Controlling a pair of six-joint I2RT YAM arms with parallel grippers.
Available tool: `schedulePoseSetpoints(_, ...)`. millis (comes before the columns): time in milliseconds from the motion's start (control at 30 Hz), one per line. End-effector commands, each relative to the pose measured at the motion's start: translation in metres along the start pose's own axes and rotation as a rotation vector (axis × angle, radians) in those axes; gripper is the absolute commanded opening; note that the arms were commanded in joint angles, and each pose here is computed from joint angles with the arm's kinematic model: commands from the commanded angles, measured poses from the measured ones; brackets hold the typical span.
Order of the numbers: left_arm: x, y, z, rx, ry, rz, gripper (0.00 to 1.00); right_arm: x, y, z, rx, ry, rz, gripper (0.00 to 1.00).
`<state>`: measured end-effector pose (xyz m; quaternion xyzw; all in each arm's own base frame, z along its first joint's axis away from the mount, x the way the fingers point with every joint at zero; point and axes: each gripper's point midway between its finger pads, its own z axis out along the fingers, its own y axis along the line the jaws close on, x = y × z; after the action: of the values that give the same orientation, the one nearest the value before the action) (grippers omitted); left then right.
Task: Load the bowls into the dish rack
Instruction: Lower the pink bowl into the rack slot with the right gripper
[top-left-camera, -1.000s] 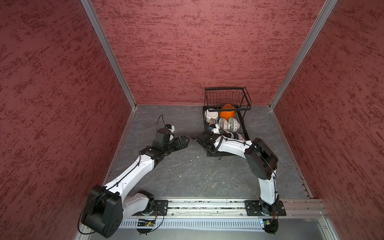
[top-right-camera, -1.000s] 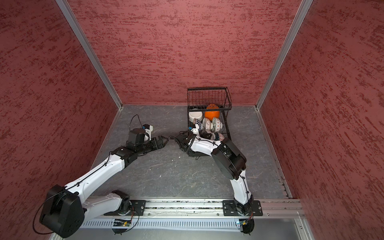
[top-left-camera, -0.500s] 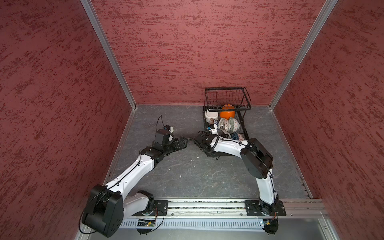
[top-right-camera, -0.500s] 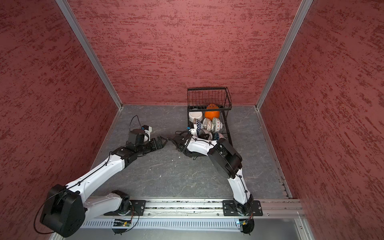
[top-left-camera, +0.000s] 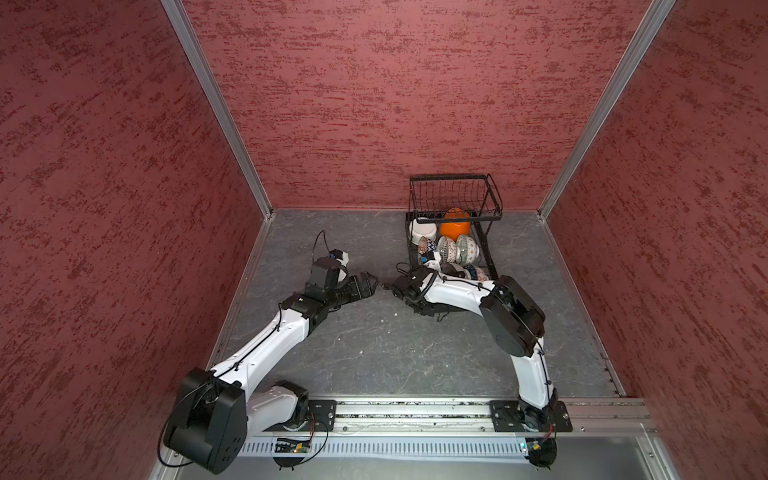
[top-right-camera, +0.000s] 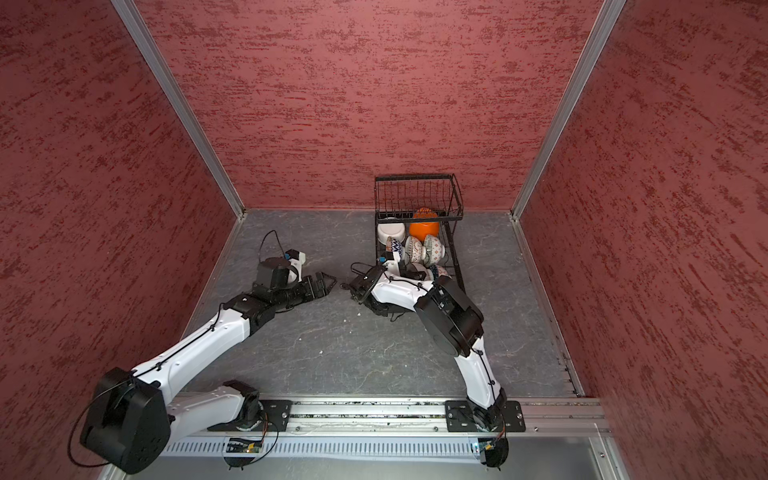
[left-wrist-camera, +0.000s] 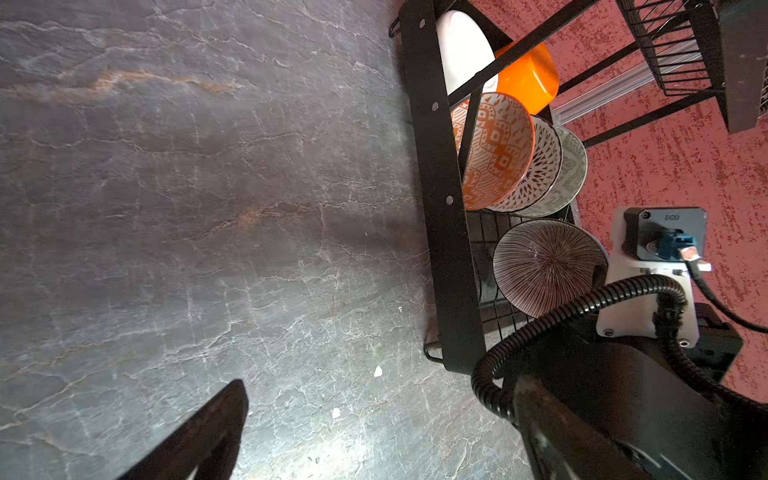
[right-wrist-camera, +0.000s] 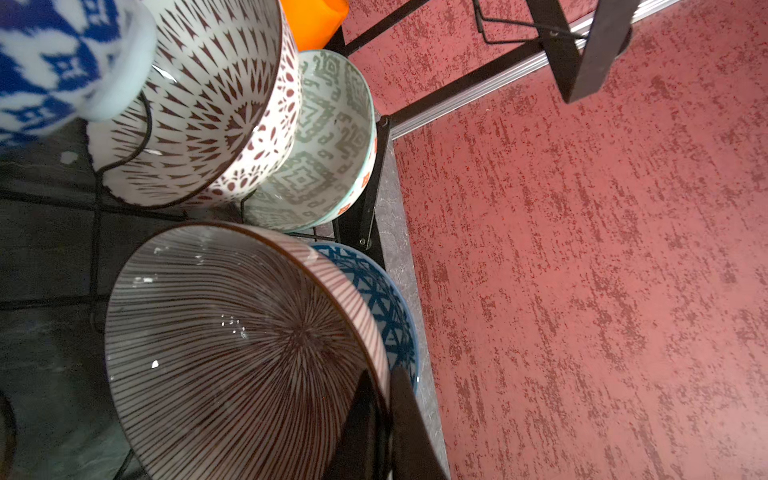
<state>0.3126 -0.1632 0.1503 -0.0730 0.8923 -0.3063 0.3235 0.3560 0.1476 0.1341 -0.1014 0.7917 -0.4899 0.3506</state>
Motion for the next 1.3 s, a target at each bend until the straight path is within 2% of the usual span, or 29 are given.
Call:
schedulePoseSetpoints(0, -0.003, 0.0, 0.002, 0.011, -0.006, 0.017, 0.99, -0.014, -0.016, 0.0, 0.057, -0.054, 0.058, 0.0)
schedulePoseSetpoints(367, -0.003, 0.006, 0.003, 0.003, -0.002, 0.009, 0.99, -0.033, -0.027, 0.007, 0.066, -0.079, 0.072, 0.0)
schedulePoseSetpoints(700, -0.002, 0.01, 0.006, 0.002, 0.009, 0.001, 1.0, -0.031, -0.018, 0.015, 0.023, -0.093, 0.043, 0.0)
schedulePoseSetpoints(1033, -0.003, 0.009, 0.008, 0.006, 0.013, -0.002, 1.0, -0.012, 0.011, 0.018, -0.057, -0.081, -0.031, 0.0)
schedulePoseSetpoints(1267, -0.005, 0.008, 0.011, 0.011, 0.017, -0.004, 1.0, -0.007, 0.039, 0.007, -0.182, -0.083, -0.053, 0.0)
